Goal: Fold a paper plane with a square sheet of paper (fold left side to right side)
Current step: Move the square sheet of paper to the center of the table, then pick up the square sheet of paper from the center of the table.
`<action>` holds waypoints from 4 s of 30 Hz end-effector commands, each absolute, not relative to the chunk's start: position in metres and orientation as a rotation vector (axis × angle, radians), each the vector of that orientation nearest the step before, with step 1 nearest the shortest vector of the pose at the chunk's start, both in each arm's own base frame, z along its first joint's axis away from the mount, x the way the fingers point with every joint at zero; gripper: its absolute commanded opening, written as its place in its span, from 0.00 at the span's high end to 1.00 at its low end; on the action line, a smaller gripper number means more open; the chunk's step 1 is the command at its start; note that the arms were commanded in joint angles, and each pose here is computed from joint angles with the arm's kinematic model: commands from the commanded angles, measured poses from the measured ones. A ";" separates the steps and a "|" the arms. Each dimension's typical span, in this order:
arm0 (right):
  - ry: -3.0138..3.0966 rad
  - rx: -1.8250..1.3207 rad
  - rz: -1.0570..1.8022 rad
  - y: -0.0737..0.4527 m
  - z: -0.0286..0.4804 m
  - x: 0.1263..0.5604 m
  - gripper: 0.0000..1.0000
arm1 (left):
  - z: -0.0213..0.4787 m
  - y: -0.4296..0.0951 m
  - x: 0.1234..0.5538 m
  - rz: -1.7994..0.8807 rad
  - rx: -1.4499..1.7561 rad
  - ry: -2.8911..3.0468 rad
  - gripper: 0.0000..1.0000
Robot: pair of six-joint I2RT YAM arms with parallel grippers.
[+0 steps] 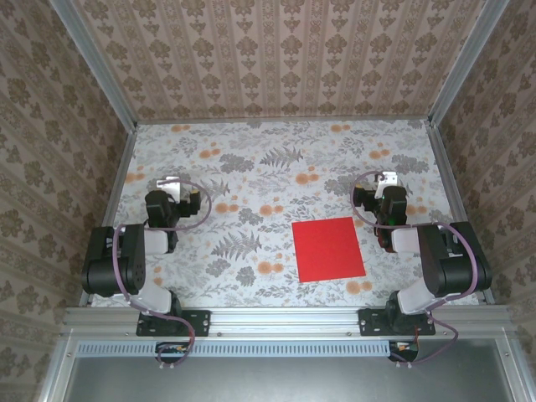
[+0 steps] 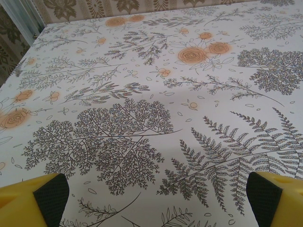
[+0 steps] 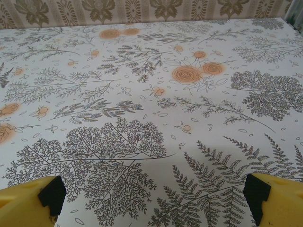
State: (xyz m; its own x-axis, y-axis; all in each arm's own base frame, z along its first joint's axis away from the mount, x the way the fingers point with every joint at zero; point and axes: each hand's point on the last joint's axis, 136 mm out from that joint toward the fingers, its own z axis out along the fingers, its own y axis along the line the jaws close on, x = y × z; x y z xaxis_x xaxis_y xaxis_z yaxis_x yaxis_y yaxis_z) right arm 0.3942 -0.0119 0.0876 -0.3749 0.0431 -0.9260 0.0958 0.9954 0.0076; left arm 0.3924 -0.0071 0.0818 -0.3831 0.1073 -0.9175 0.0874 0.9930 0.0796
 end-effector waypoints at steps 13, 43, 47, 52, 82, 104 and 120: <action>1.954 0.218 -0.014 -0.017 0.153 0.383 0.00 | 0.157 0.008 0.378 0.020 -0.080 1.973 0.00; 2.968 -0.317 -0.004 0.153 0.029 0.220 0.02 | 0.119 -0.168 0.299 -0.720 -0.069 2.452 0.11; 2.989 -0.323 -0.019 0.160 0.017 0.225 0.05 | 0.121 -0.165 0.298 -0.682 -0.058 2.458 0.10; 3.011 -0.328 -0.012 0.171 0.006 0.232 0.08 | 0.122 -0.159 0.297 -0.629 -0.056 2.462 0.09; 2.976 -0.204 0.099 0.250 -0.011 0.356 0.06 | 0.139 -0.145 0.301 -0.532 -0.077 2.437 0.07; 2.754 -0.123 0.233 0.205 0.087 0.363 0.01 | 0.124 -0.235 0.291 -0.991 0.059 2.616 0.25; 2.788 0.043 0.286 0.171 0.055 0.388 0.00 | 0.060 -0.305 0.297 -0.969 0.133 2.835 0.48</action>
State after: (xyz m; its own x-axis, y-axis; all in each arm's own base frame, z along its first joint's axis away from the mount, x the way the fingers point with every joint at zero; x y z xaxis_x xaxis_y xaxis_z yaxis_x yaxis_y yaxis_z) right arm 0.3750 0.1653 0.0580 -0.9444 0.0657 -0.3220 0.0050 0.9826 0.1858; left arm 0.2922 -0.3019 0.0631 -0.9825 0.0496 -0.1793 0.1516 0.7722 -0.6170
